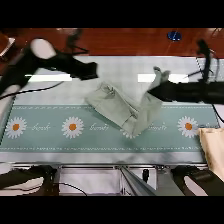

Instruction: Fold the shirts.

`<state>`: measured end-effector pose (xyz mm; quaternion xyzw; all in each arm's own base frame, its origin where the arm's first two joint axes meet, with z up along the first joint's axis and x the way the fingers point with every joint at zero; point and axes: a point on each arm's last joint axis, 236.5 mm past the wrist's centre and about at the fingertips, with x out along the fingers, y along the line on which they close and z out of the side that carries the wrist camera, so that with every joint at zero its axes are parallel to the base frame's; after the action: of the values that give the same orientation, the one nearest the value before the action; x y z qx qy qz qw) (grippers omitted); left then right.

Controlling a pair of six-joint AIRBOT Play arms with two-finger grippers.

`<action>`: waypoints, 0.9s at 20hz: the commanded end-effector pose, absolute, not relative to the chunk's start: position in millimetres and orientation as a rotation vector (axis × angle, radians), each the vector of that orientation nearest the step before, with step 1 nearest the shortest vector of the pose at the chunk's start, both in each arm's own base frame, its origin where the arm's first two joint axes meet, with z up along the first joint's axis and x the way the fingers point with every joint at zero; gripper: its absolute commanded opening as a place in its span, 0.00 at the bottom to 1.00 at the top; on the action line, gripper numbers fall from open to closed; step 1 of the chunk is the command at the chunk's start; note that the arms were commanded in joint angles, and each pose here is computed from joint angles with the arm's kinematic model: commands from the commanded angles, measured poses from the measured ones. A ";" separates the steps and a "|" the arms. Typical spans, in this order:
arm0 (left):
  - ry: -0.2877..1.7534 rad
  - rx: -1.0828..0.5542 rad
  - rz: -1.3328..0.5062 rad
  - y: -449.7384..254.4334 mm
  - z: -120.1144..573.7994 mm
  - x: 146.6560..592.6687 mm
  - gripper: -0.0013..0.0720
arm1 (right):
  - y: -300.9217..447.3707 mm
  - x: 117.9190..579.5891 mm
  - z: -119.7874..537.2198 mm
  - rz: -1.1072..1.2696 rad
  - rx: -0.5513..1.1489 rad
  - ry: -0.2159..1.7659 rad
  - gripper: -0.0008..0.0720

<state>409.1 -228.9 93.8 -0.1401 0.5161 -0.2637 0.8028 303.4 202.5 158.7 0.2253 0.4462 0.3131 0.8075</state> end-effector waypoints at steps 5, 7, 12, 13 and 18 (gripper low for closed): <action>0.864 -0.373 -0.189 -71.4 106.7 329.0 0.04 | 328.3 397.4 87.1 0.781 0.435 1.112 0.04; 0.892 -0.411 -0.218 -83.5 82.6 296.9 0.04 | 346.7 412.2 59.6 0.785 0.449 1.157 0.04; 0.927 -0.606 -0.267 -114.8 31.1 264.5 0.04 | 377.4 429.2 18.5 0.788 0.508 1.236 0.04; 0.941 -0.624 -0.265 -117.2 22.2 261.9 0.04 | 381.9 429.1 14.1 0.789 0.519 1.244 0.04; 0.927 -0.631 -0.239 -115.8 5.9 266.6 0.04 | 390.5 402.2 10.1 0.880 0.503 1.329 0.58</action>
<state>264.5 -116.0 14.8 -0.2857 0.4466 -0.1204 0.8393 417.9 386.4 14.0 0.2329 0.5698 0.3689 0.6964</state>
